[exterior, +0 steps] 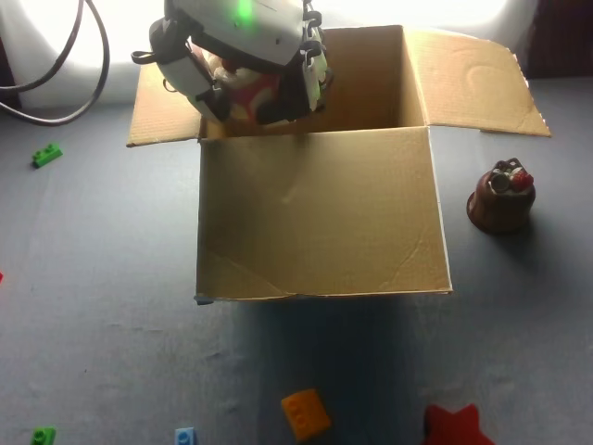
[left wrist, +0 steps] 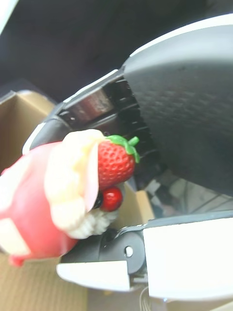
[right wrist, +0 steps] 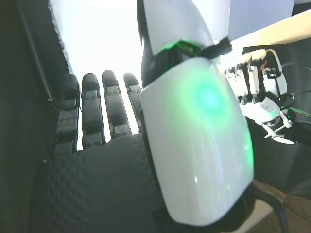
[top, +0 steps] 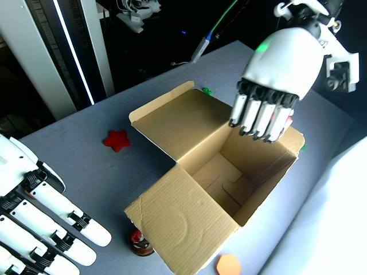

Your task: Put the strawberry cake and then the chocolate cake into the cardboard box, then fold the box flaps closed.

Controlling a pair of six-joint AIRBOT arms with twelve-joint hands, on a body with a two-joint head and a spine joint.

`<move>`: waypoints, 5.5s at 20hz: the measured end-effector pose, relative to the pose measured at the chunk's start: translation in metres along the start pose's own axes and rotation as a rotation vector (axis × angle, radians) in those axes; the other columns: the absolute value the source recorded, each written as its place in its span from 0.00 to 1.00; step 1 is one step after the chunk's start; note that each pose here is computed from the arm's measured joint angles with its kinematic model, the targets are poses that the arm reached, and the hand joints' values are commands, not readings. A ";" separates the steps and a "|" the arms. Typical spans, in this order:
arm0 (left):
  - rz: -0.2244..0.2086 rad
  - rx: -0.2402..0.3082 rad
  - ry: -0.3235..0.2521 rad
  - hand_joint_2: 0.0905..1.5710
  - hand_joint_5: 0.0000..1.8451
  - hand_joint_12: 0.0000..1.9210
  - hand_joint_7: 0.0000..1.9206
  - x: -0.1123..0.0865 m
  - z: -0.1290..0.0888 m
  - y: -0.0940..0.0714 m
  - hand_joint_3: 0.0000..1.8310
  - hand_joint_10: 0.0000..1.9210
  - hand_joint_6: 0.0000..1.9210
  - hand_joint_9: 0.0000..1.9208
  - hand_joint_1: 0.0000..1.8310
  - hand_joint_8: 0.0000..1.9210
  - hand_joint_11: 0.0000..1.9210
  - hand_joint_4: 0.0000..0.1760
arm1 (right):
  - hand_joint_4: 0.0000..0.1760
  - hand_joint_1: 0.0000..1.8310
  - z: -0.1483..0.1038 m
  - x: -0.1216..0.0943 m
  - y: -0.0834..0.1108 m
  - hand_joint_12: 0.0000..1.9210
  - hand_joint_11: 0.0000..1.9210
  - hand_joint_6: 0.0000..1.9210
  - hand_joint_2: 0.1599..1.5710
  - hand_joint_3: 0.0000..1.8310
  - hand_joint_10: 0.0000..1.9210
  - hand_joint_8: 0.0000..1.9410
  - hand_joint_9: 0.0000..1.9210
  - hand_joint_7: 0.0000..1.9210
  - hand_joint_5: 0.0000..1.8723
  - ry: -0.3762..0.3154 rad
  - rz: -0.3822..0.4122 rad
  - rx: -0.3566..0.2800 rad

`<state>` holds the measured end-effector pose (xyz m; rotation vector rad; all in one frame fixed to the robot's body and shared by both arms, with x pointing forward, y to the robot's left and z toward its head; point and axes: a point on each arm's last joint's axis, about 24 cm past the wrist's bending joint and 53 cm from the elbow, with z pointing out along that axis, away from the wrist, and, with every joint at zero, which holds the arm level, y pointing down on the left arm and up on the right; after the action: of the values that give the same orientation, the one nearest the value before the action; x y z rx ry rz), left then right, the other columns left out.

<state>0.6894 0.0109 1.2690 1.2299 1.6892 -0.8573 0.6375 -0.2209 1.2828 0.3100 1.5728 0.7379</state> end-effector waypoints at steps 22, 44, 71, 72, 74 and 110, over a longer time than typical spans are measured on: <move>0.004 -0.139 -0.049 0.71 0.28 0.60 0.25 -0.017 -0.062 0.042 0.02 0.02 0.00 0.32 0.36 0.00 0.10 0.00 | 0.00 0.59 0.030 0.053 -0.031 0.04 0.00 0.00 0.62 0.00 0.00 0.00 0.03 0.03 0.00 0.134 0.157 0.060; -0.413 -0.201 -0.010 0.78 0.11 0.36 0.10 0.116 -0.174 0.033 0.00 0.00 0.00 0.09 0.00 0.00 0.00 0.00 | 0.00 0.56 0.129 0.115 -0.029 0.14 0.00 0.00 0.63 0.00 0.00 0.00 0.03 0.04 0.00 0.095 0.261 0.055; -0.557 -0.238 -0.091 0.78 0.12 0.39 0.11 0.170 -0.158 0.035 0.00 0.00 0.00 0.11 0.00 0.00 0.00 0.00 | 0.09 0.64 0.132 0.105 -0.035 1.00 0.09 0.62 0.75 0.00 0.74 0.71 0.26 0.40 0.45 0.071 0.244 0.062; -0.570 -0.249 -0.086 0.78 0.12 0.39 0.12 0.176 -0.159 0.039 0.00 0.00 0.00 0.11 0.00 0.00 0.00 0.00 | 0.09 0.64 0.128 0.096 -0.035 1.00 0.09 0.62 0.75 0.00 0.74 0.71 0.26 0.40 0.45 0.065 0.250 0.062; -0.596 -0.265 -0.103 0.78 0.11 0.39 0.11 0.177 -0.163 0.045 0.00 0.00 0.00 0.11 0.00 0.00 0.00 0.00 | 0.09 0.64 0.120 0.075 -0.032 0.99 0.09 0.60 0.74 0.00 0.72 0.69 0.28 0.41 0.47 0.036 0.252 0.052; -0.632 -0.269 -0.188 0.79 0.11 0.37 0.12 0.161 -0.153 0.055 0.00 0.00 0.00 0.11 0.00 0.00 0.00 0.00 | 0.08 0.63 0.120 0.015 0.161 1.00 0.09 0.64 0.75 0.00 0.74 0.72 0.27 0.39 0.44 -0.150 0.179 -0.551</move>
<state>0.6812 0.2216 1.1804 0.4119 1.9836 -1.0275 0.7146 -0.0583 1.3722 0.0943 1.1543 1.2217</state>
